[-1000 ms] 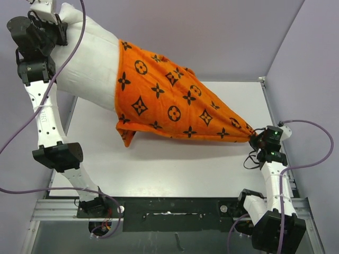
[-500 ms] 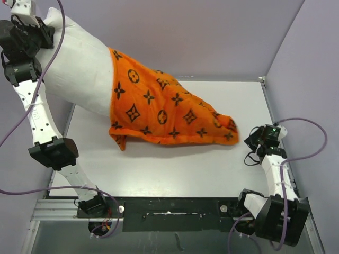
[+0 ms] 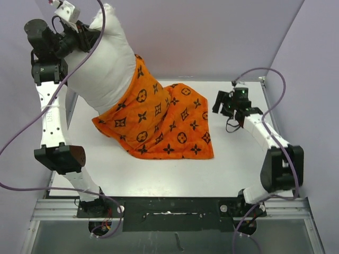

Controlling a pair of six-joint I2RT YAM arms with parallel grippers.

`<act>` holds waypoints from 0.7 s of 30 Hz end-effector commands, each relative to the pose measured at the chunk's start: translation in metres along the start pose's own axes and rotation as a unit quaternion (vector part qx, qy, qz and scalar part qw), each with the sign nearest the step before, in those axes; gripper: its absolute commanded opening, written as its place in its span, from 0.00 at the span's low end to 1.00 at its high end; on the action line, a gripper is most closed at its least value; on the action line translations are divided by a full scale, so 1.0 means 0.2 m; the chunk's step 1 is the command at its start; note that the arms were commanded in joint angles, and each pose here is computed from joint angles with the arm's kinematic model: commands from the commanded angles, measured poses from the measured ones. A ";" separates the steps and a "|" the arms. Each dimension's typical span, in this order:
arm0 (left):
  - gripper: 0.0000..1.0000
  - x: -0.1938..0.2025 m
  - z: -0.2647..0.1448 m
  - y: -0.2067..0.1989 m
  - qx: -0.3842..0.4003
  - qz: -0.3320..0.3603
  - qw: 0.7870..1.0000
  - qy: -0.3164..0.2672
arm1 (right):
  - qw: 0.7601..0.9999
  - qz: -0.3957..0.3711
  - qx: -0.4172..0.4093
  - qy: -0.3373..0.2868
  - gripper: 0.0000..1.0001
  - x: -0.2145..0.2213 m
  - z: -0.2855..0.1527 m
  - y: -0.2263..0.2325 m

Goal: Remove the pillowcase from the pillow

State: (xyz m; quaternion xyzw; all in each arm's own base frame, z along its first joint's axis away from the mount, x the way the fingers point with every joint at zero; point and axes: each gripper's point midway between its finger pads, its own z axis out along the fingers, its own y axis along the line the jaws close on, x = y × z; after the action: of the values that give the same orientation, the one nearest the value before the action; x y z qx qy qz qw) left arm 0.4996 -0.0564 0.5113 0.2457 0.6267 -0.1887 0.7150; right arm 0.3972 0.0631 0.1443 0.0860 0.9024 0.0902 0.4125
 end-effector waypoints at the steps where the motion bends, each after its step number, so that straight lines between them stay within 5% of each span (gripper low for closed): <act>1: 0.00 -0.37 -0.20 -0.27 0.060 0.049 0.995 -0.059 | 0.996 -0.049 -0.067 -0.036 0.80 -0.26 0.27 0.25; 10: 0.00 -0.28 -0.26 -0.36 0.089 0.046 0.994 -0.040 | 0.987 -0.134 -0.086 0.001 0.86 -0.25 0.77 0.53; 21: 0.00 -0.27 -0.22 -0.38 0.096 0.051 0.993 -0.036 | 0.979 -0.183 -0.039 0.075 0.84 -0.03 1.05 0.53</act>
State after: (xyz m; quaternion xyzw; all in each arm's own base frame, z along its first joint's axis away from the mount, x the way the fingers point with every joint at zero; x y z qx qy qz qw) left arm 0.4348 -0.0777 0.5287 0.3013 0.6012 -0.2190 0.7070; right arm 0.5680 0.1858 0.0341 -0.0887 0.9243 0.0852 0.3612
